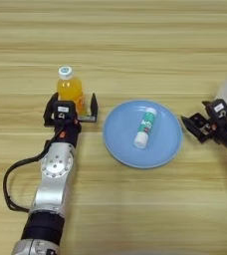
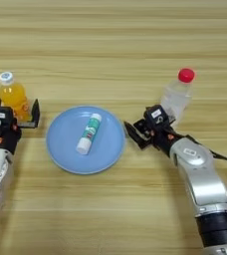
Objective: Move the objects on the table
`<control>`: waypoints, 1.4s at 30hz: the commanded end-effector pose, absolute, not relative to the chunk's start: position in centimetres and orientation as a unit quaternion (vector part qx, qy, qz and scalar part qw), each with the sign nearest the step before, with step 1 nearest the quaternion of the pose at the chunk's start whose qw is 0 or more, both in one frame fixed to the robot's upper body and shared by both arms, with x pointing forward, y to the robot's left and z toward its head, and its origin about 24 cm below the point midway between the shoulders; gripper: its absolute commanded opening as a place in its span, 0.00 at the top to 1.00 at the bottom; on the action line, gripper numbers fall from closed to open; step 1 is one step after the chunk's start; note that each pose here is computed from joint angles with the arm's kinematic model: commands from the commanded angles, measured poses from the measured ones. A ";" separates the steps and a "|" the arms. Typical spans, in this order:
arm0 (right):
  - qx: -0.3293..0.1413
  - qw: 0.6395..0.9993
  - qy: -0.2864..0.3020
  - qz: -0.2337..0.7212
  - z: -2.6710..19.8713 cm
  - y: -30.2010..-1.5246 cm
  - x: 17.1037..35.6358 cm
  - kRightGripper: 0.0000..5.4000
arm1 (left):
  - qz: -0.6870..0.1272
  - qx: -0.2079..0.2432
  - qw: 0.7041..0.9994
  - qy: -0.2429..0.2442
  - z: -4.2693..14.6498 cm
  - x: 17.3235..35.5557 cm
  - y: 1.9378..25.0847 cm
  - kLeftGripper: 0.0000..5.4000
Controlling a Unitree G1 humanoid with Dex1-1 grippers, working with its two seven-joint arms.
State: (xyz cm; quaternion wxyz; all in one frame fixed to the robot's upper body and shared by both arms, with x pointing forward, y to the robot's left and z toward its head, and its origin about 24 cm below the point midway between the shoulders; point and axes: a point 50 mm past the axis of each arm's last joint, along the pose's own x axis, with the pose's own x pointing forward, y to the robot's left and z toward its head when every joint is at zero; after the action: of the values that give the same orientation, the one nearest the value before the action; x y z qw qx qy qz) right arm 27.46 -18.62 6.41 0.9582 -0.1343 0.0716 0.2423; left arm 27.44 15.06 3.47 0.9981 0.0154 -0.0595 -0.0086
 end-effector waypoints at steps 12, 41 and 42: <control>-0.124 0.959 -0.092 0.237 10.9 -17.9 27.1 0.00 | -0.012 0.025 0.998 -0.058 3.5 27.5 14.9 0.00; -0.151 0.966 -0.191 0.090 13.4 -21.1 28.0 0.00 | -0.014 0.026 0.998 -0.058 3.5 27.5 14.9 0.00; -0.149 0.967 -0.187 0.084 13.3 -21.3 28.1 0.00 | -0.014 0.026 0.998 -0.058 3.5 27.5 14.9 0.00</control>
State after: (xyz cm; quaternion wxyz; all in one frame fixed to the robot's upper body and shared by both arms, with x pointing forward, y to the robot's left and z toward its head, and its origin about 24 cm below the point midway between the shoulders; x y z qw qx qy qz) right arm 27.69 -20.66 13.16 0.9638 -0.1535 -0.1927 0.1019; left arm 27.44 15.05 3.45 0.9981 0.0157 -0.0592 -0.0093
